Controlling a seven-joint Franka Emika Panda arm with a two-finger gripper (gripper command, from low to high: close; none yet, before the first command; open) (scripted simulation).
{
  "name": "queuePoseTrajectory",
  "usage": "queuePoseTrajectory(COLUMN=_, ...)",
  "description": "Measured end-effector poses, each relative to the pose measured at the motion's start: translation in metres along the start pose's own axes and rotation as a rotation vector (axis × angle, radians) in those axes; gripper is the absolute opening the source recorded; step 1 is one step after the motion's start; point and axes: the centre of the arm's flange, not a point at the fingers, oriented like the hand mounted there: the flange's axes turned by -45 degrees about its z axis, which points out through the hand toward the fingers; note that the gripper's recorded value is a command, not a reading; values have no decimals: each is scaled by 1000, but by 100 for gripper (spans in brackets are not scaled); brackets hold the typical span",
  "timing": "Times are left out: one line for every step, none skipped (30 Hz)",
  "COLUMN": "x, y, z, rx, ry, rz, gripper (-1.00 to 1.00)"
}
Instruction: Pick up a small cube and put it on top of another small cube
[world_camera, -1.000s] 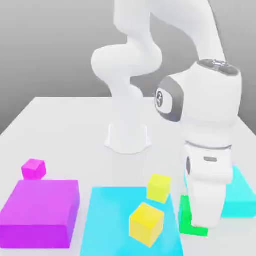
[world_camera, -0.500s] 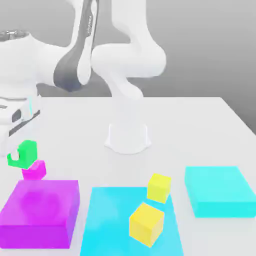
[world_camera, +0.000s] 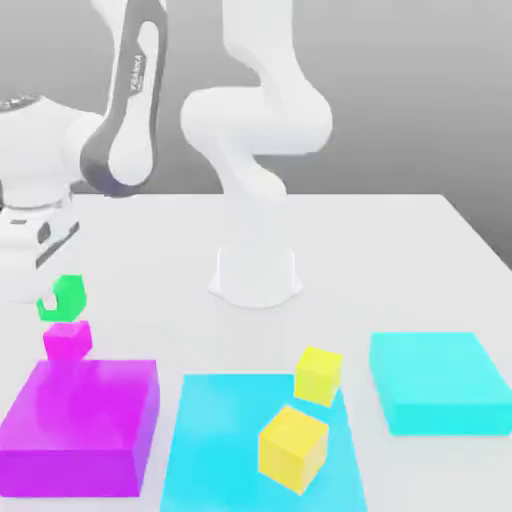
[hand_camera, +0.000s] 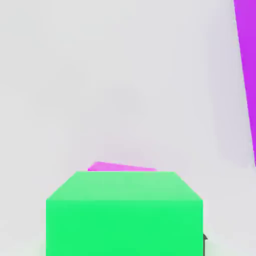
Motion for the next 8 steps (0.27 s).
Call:
queuePoseTrajectory(x=1, y=1, z=3, rx=0, ry=0, rz=-3, gripper=-100)
queuePoseTrajectory(x=1, y=1, z=6, rx=1, ry=-1, rz=-4, gripper=-100)
queuePoseTrajectory(x=1, y=1, z=9, rx=2, ry=-2, rz=-4, gripper=-100)
queuePoseTrajectory(x=1, y=1, z=12, rx=2, ry=-3, rz=-4, gripper=-100)
queuePoseTrajectory(x=0, y=0, z=14, rx=3, ry=-6, rz=-3, gripper=-100)
queuePoseTrajectory(x=0, y=-1, z=17, rx=3, ry=-8, rz=-1, gripper=-100)
queuePoseTrajectory(x=-1, y=-1, z=19, rx=4, ry=-11, rz=0, gripper=-100)
queuePoseTrajectory(x=-2, y=-2, z=21, rx=4, ry=-14, rz=1, gripper=-100)
